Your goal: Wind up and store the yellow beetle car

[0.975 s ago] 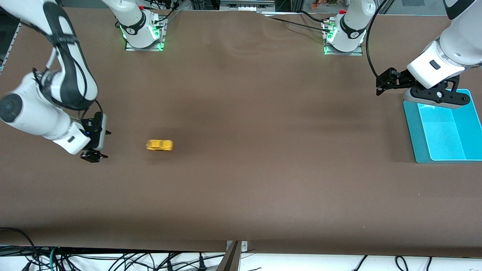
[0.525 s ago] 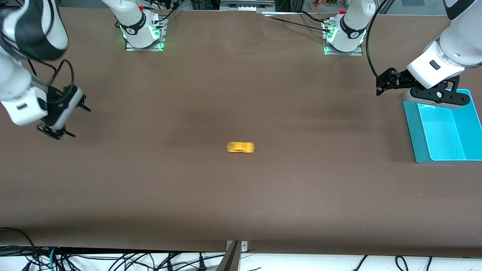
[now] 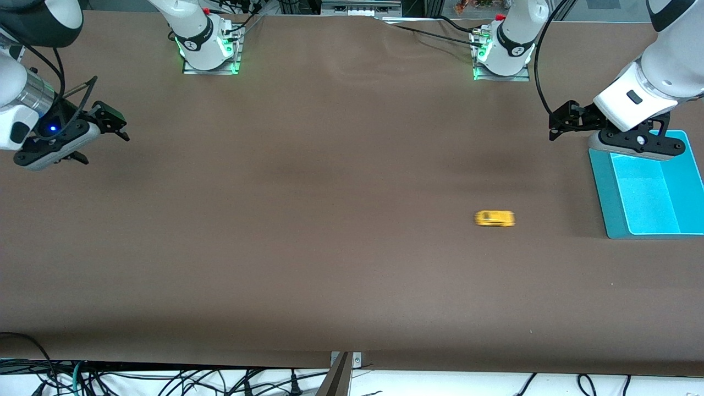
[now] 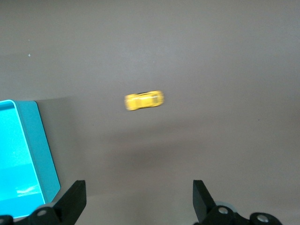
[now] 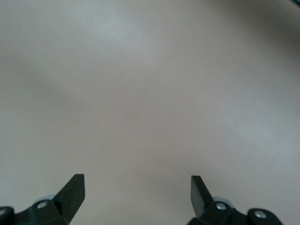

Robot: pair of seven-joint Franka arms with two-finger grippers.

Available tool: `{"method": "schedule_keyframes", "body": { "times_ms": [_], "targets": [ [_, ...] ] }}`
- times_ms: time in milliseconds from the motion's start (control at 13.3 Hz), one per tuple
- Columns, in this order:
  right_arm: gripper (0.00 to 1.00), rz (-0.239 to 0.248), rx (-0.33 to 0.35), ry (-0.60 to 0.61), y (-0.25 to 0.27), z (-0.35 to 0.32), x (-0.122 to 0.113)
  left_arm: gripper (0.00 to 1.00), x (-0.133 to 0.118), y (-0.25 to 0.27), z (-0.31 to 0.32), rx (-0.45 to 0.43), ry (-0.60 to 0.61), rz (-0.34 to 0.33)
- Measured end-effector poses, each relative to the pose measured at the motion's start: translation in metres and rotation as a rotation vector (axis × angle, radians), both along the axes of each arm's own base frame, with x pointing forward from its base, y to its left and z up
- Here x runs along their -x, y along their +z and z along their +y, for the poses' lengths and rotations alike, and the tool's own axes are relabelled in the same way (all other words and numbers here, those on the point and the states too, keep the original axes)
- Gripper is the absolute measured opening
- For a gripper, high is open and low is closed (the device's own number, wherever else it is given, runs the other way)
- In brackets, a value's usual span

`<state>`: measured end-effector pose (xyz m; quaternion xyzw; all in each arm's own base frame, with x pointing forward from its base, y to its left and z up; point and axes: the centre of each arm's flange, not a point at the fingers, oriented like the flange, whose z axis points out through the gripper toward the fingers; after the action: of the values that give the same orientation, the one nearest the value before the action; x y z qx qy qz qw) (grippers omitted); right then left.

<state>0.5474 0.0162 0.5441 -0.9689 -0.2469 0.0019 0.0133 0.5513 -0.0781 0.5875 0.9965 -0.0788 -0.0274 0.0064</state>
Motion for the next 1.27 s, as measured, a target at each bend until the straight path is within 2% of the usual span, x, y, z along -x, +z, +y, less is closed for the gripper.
{"method": "schedule_keyframes", "body": {
  "times_ms": [225, 825, 1275],
  "targets": [
    [1.0, 0.009, 0.003, -0.135, 0.011, 0.01, 0.009, 1.0, -0.001, -0.001, 0.004, 0.0, 0.007, 0.001],
    [1.0, 0.023, -0.001, -0.245, 0.009, -0.014, 0.009, 1.0, -0.01, -0.022, 0.038, -0.002, 0.039, 0.057],
    [1.0, 0.041, 0.002, -0.291, 0.008, -0.008, 0.011, 1.0, -0.024, -0.056, 0.062, 0.01, -0.235, 0.117]
  ]
}}
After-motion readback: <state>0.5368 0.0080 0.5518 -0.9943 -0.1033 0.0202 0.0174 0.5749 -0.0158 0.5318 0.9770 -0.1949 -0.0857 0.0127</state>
